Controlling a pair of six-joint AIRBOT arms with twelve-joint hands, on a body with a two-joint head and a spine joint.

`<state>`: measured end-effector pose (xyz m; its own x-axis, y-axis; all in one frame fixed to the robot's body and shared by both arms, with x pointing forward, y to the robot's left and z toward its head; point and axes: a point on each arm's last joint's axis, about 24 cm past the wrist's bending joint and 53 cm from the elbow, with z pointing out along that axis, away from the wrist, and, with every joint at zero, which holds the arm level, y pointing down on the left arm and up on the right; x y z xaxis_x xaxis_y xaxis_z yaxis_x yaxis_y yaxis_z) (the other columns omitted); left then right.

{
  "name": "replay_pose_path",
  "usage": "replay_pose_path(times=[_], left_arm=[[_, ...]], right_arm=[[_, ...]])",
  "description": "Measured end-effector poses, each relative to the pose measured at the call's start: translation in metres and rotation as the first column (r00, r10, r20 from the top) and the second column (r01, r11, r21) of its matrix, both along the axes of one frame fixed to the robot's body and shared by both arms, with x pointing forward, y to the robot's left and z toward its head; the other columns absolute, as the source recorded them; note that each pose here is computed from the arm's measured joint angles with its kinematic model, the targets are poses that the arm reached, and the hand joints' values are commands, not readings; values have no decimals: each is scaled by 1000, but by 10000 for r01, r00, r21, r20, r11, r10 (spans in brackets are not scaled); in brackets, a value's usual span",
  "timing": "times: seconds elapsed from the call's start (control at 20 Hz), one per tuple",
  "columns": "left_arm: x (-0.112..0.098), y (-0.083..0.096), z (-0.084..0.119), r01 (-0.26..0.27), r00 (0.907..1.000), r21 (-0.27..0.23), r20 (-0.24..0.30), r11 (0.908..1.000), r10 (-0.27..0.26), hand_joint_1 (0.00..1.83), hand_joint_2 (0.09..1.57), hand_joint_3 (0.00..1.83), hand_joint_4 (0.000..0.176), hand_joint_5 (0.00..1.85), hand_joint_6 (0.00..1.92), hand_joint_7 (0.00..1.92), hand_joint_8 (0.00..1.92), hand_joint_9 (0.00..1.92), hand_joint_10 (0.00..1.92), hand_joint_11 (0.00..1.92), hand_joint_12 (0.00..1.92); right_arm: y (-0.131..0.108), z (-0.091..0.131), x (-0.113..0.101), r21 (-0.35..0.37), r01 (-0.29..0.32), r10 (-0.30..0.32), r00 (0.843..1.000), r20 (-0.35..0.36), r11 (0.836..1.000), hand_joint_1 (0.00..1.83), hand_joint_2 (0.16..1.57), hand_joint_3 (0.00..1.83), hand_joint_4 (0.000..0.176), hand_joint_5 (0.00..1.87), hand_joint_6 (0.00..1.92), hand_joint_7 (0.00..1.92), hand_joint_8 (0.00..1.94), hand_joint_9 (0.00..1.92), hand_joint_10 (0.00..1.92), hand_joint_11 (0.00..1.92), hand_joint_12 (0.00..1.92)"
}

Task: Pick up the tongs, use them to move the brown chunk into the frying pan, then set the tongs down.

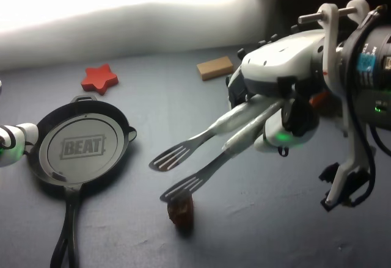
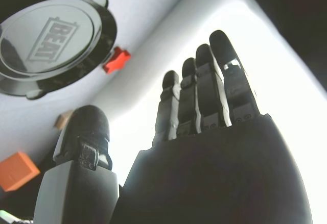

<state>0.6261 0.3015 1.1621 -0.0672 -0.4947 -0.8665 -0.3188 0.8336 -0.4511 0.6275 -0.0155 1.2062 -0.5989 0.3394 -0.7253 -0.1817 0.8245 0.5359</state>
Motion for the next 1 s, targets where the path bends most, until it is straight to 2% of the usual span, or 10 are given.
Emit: replay_pose_path(times=[0.15,0.25,0.3,0.4,0.6,0.85,0.95,1.0], left_arm=[[0,0,0,-3,10000,-1,-6,10000,3,90,1351,0,38,107,1,113,2,170,3,0,816],[0,0,0,-10,10000,0,-10,10000,10,129,1344,0,37,122,5,135,7,185,8,0,853],[0,0,0,0,10000,2,-8,10000,0,109,1345,0,41,115,2,145,8,191,9,0,861],[0,0,0,-4,10000,-3,-13,10000,4,113,1346,0,44,112,0,131,1,172,3,0,816],[-1,-1,-1,9,10000,-7,-27,10000,-9,82,1351,1,40,134,6,155,5,201,13,0,859],[-1,-1,-1,3,10000,-12,-27,10000,-3,74,1349,0,33,149,9,152,2,199,9,0,888],[-1,-1,-1,4,10000,-8,-28,10000,-4,81,1353,1,33,136,2,135,1,181,1,0,855],[-1,-1,-1,2,10000,-10,-30,10000,-2,102,1355,1,27,139,3,125,0,171,0,0,841]], right_arm=[[4,-3,-7,-14,-136,136,9999,-87,9999,1070,1190,0,0,510,717,620,594,423,919,0,1545],[3,-8,-9,-82,-103,102,9998,-179,9999,1085,1191,0,0,505,714,616,592,419,917,0,1545],[1,-10,-9,-131,-51,48,9997,-231,9999,1095,1194,1,0,499,711,608,591,409,914,0,1533],[-1,-11,-9,-142,44,-48,9996,-279,9999,1106,1189,0,0,519,706,624,590,430,910,0,1545],[-5,-17,-7,-203,207,-212,9995,-243,9996,1084,1199,3,0,520,705,618,589,413,912,0,1545],[-6,-13,-4,-240,254,-253,9997,18,9994,1094,1188,0,0,519,709,625,593,421,927,1,1560],[-5,-15,-5,-274,209,-208,9998,33,9994,1092,1188,0,0,527,691,625,581,424,924,0,1571],[-5,-15,-5,-267,216,-216,9998,11,9994,1080,1188,0,0,526,690,624,581,423,923,0,1567]])
